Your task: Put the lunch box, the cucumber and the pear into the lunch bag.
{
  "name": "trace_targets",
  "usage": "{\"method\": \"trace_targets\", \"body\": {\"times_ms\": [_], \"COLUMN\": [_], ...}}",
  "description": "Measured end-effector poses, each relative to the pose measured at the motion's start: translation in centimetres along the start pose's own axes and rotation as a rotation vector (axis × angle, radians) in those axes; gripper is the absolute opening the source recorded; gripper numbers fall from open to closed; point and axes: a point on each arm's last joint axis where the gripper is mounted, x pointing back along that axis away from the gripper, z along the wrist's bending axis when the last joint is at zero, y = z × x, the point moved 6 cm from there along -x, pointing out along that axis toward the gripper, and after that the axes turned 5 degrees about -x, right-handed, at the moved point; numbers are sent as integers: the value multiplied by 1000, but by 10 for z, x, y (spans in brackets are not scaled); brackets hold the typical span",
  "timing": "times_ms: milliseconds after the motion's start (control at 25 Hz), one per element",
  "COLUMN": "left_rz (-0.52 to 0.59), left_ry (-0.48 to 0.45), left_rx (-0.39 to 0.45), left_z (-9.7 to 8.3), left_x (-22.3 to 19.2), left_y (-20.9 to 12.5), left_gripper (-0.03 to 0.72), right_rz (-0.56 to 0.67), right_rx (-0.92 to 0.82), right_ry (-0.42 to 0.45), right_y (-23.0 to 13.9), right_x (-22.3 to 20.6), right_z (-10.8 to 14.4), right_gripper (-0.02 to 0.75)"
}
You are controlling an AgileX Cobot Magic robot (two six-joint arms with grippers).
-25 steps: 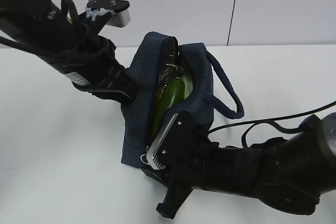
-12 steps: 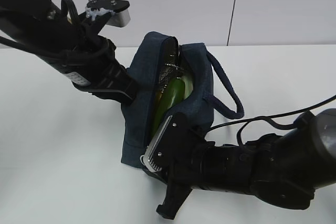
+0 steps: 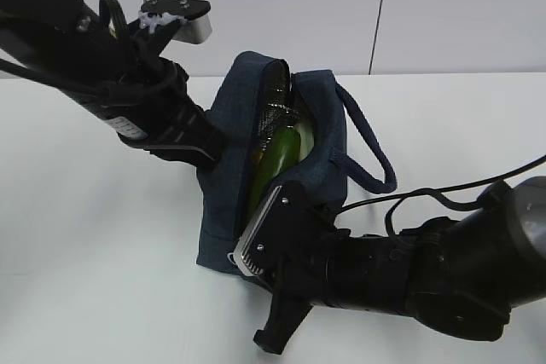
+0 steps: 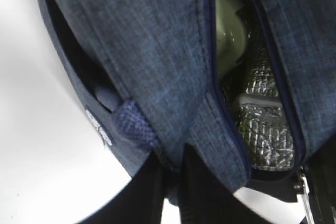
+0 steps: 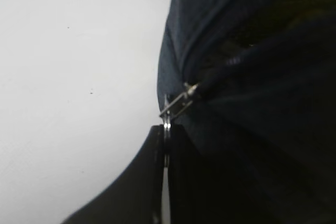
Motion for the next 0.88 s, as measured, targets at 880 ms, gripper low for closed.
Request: {"method": "trace_targets", "body": {"times_ms": [880], "left_rz": [-1], "left_ry": [1], "left_rx": [5], "left_z": [1], "left_x": [-3], "left_y": [-1], "left_gripper": [3], "right_rz": [-63], "right_rx": [-59], "right_ry": [52], "right_y": [23], "right_x": [31], "right_z": [10], "right_gripper": [0]}}
